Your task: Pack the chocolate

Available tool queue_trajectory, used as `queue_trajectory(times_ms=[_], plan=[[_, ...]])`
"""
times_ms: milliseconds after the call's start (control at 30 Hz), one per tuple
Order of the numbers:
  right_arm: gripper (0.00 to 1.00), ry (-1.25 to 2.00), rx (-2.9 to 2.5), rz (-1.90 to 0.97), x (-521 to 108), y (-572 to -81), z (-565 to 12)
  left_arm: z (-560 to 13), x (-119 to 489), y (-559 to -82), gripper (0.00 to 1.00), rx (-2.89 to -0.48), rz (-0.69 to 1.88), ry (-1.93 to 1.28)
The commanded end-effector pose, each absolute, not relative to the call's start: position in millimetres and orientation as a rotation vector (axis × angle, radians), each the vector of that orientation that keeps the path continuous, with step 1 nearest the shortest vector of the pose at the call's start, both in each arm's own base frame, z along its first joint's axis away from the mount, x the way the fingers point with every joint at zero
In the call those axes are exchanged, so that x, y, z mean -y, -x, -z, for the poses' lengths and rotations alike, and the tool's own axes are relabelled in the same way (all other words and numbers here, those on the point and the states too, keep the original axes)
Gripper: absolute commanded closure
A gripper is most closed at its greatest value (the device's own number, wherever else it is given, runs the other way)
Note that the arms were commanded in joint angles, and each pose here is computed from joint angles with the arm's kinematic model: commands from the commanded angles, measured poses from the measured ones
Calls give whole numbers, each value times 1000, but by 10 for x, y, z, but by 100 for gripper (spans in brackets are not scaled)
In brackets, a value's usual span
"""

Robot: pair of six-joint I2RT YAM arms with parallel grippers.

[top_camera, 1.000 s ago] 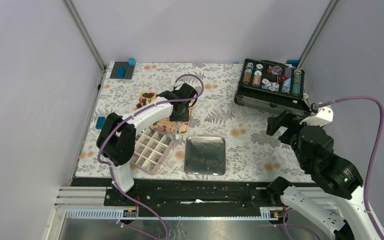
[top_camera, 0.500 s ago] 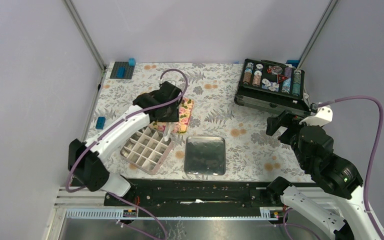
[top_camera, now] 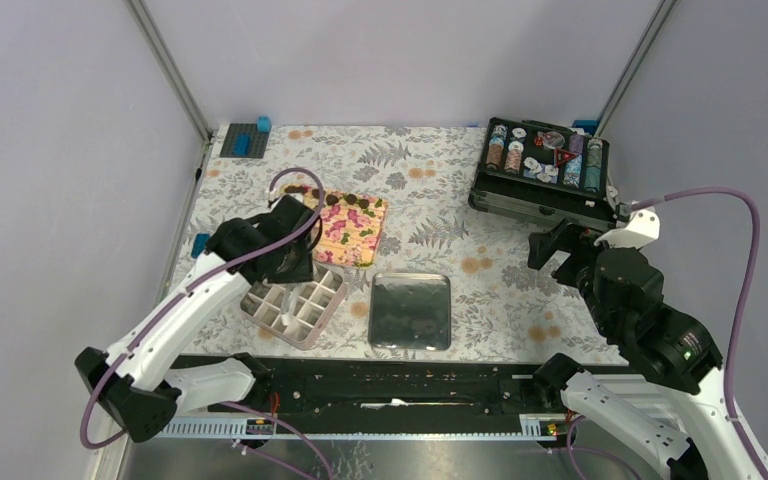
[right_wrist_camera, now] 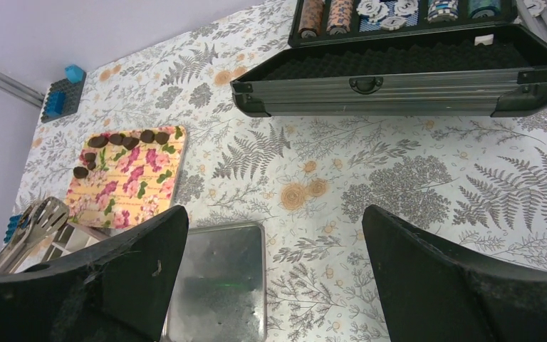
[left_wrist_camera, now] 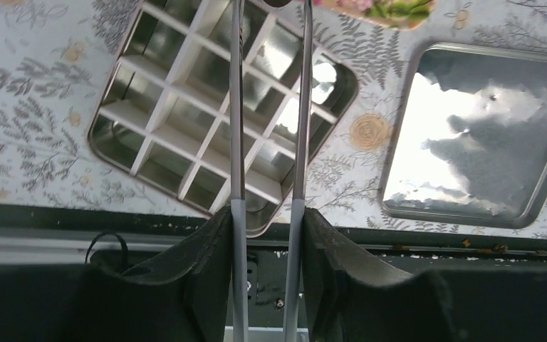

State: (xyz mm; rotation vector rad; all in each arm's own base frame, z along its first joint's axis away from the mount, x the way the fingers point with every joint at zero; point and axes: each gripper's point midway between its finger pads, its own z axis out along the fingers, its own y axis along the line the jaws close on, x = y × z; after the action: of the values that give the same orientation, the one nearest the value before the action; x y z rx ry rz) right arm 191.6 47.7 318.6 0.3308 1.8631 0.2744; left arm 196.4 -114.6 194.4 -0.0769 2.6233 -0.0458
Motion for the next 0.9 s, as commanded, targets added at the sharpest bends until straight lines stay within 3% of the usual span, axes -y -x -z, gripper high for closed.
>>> queue_trajectory(times_ms=[0, 467, 867], plan=[[1, -322, -1845, -316, -584, -1993, -3249, -1974, 905, -1838, 84, -2598, -34, 214], [0, -328, -1853, -331, -624, -2011, -3208, -1883, 631, -1741, 83, -2597, -204, 235], [0, -323, -1856, -330, -626, -2009, -3187, -1663, 678, -1914, 82, -2596, -178, 232]])
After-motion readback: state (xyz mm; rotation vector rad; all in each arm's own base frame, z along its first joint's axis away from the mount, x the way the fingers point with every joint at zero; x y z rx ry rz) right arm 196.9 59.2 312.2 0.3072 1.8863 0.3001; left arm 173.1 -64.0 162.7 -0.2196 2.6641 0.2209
